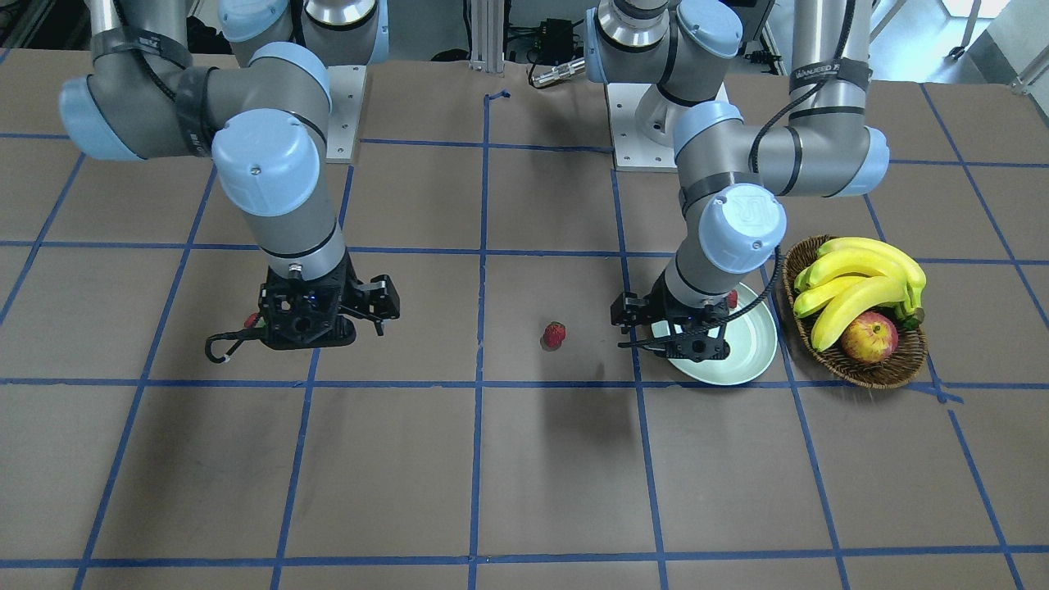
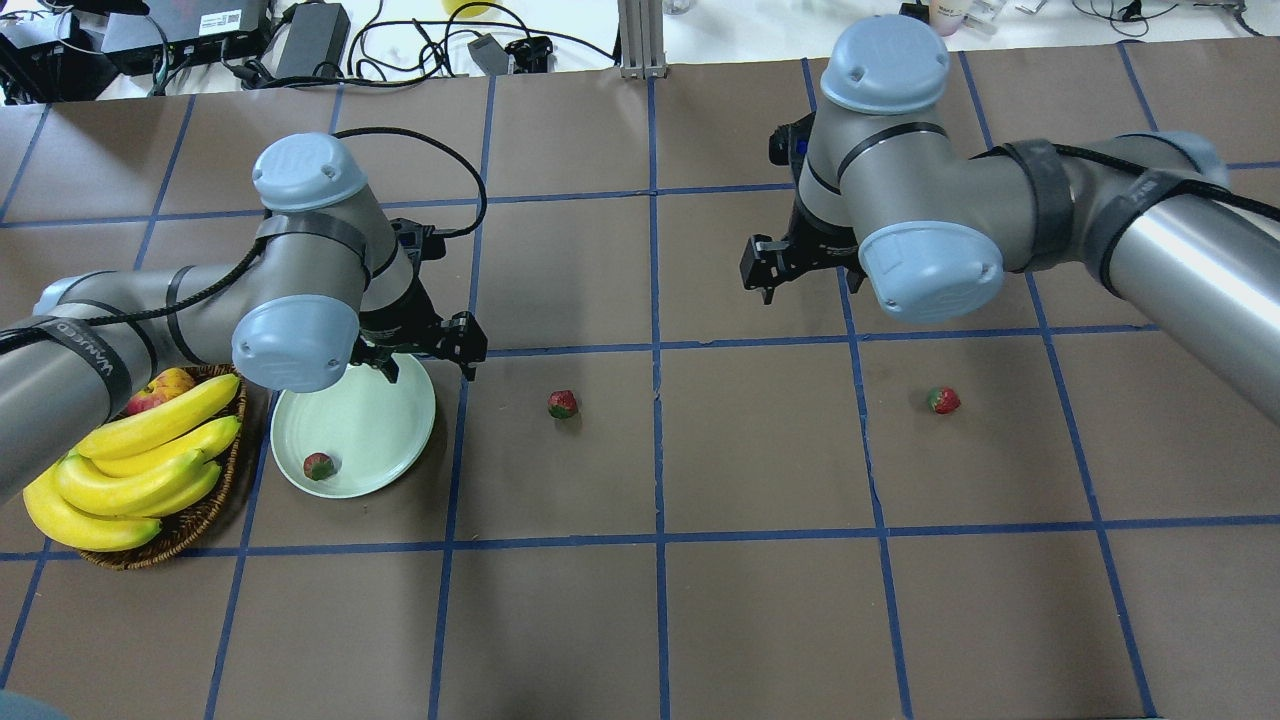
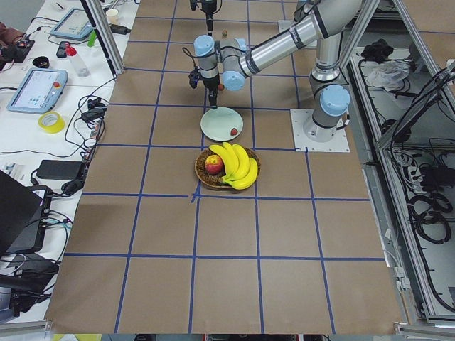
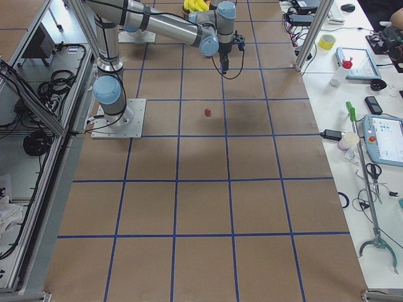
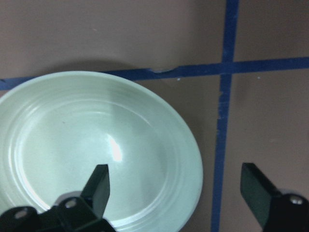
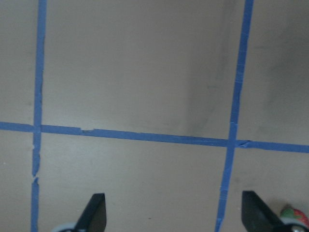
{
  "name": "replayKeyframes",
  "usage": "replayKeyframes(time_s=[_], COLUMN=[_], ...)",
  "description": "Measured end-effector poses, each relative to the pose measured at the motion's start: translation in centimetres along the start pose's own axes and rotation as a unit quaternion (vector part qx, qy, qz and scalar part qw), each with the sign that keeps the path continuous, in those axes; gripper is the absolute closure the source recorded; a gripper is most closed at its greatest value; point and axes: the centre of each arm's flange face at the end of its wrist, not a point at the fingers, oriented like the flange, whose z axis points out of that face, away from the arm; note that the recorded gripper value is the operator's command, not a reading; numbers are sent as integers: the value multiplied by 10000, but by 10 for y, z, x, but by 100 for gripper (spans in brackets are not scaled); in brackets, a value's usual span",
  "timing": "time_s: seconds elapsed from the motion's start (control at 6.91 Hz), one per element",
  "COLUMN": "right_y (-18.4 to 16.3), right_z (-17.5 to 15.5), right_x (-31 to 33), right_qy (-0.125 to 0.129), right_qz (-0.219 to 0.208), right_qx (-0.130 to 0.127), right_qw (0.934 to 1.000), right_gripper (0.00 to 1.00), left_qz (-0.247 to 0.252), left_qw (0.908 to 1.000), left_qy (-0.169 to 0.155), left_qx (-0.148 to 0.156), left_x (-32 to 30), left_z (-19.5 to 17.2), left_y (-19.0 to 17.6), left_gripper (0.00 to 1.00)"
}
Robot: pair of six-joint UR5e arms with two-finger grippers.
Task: Collect all strawberries into plate
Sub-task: 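Grasp the far strawberry with the right gripper while the left grasps the set-down one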
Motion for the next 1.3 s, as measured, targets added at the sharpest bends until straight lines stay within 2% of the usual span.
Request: replayKeyframes(time_s=[0.29,0.58,0.72,0.87,1.01,1.3], right_y=[28,56,70,77,80,80], right_z=[27,68,87,104,118,132], right_x=[52,109,128,136,139,141], right_qy=[46,4,-7,8,-13,-42], right_qz=[-193,-307,-338,-397,-414,-436], right_qx=[-243,-257,-245,-250,-319,-420], right_qw=[9995,9992,9991,9989,9986,9982], right_gripper=[7,6,7,12,27,89], left_qz=[-214,-104,-38,-15,30,95], left_qw=[9987,9978,9977,9978,9980,9982], left_qy=[447,578,595,603,585,557], left_qx=[129,307,312,271,250,188], left_x=[44,73,84,91,95,101], left_z=[10,24,33,42,45,50], left_y=[1,-2,-1,-1,2,10], left_gripper=[6,17,19,36,45,55])
